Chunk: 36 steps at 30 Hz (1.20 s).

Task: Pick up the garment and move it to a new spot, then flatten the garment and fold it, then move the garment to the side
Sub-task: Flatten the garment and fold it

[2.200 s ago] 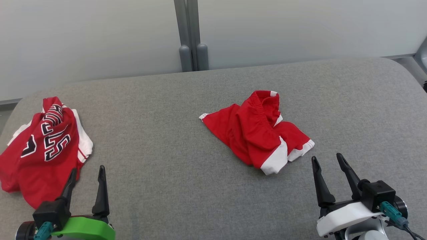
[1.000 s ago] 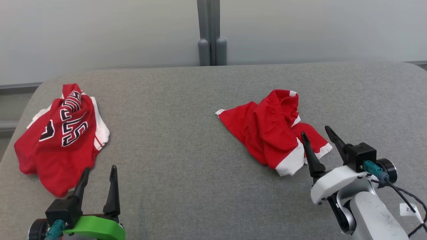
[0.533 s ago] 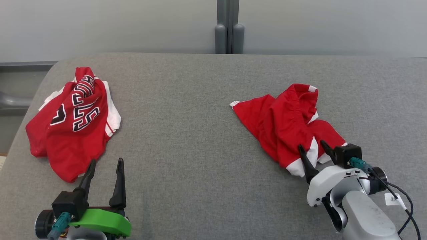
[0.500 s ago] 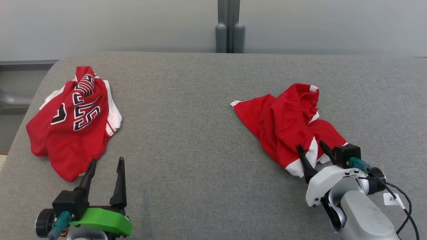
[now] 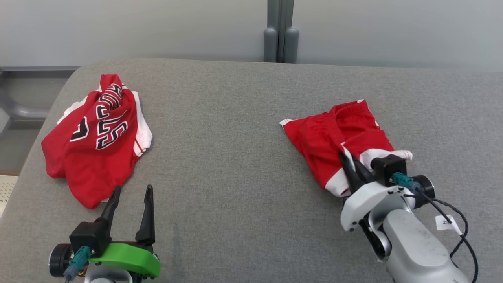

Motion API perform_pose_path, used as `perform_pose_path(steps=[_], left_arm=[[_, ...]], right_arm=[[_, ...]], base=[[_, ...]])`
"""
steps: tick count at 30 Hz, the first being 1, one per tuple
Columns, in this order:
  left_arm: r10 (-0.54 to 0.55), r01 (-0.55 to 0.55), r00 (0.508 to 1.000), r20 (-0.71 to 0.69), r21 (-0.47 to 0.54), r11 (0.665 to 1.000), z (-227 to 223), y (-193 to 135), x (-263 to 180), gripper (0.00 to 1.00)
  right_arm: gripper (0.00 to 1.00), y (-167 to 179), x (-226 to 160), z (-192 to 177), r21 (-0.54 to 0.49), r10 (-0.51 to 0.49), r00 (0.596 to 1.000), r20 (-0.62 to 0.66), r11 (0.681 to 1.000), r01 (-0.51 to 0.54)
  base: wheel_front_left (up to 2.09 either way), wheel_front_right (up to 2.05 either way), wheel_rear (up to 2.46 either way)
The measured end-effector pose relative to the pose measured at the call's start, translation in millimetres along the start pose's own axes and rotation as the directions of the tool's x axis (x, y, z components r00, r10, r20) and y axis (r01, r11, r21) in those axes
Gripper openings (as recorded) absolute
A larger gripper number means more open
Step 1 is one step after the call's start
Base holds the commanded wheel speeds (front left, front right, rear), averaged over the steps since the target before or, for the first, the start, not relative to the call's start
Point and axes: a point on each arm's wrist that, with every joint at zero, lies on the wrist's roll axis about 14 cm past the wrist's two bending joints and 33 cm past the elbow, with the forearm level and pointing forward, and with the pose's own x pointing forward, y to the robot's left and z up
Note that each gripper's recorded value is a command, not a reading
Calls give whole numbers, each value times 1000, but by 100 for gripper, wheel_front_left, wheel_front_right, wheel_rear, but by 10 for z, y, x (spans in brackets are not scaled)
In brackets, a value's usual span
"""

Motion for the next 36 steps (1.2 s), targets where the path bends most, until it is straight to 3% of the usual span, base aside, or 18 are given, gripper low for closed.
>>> perform_pose_path(steps=[5,13,14,16,20,25,36], left_arm=[[2,-2,1000,-1,-9,1000,-10,-25,-47,100],[18,-19,1000,-20,-25,1000,-75,-13,-147,100],[22,-22,1000,-21,-25,999,-79,-4,-156,100],[30,-31,999,-22,-27,999,-82,16,-175,100],[45,-45,999,-21,-29,999,-80,54,-196,100],[48,-49,999,-17,-30,998,-68,67,-173,100],[8,-9,1000,-17,-33,999,-72,-66,-76,100]], right_arm=[[0,491,33,74,-29,137,990,31,990,-136],[0,1317,-101,-299,-32,364,928,-76,930,-367],[38,1356,-122,-360,-27,375,922,-94,925,-379],[100,1452,-165,-475,-10,401,907,-129,914,-406],[100,1567,-170,-477,15,428,895,-127,903,-429],[100,1470,-84,-204,27,394,918,-38,919,-393],[100,527,-51,109,-17,154,986,66,988,-153]], base=[[0,0,0],[0,0,0],[0,0,0],[0,0,0],[0,0,0],[0,0,0],[0,0,0]])
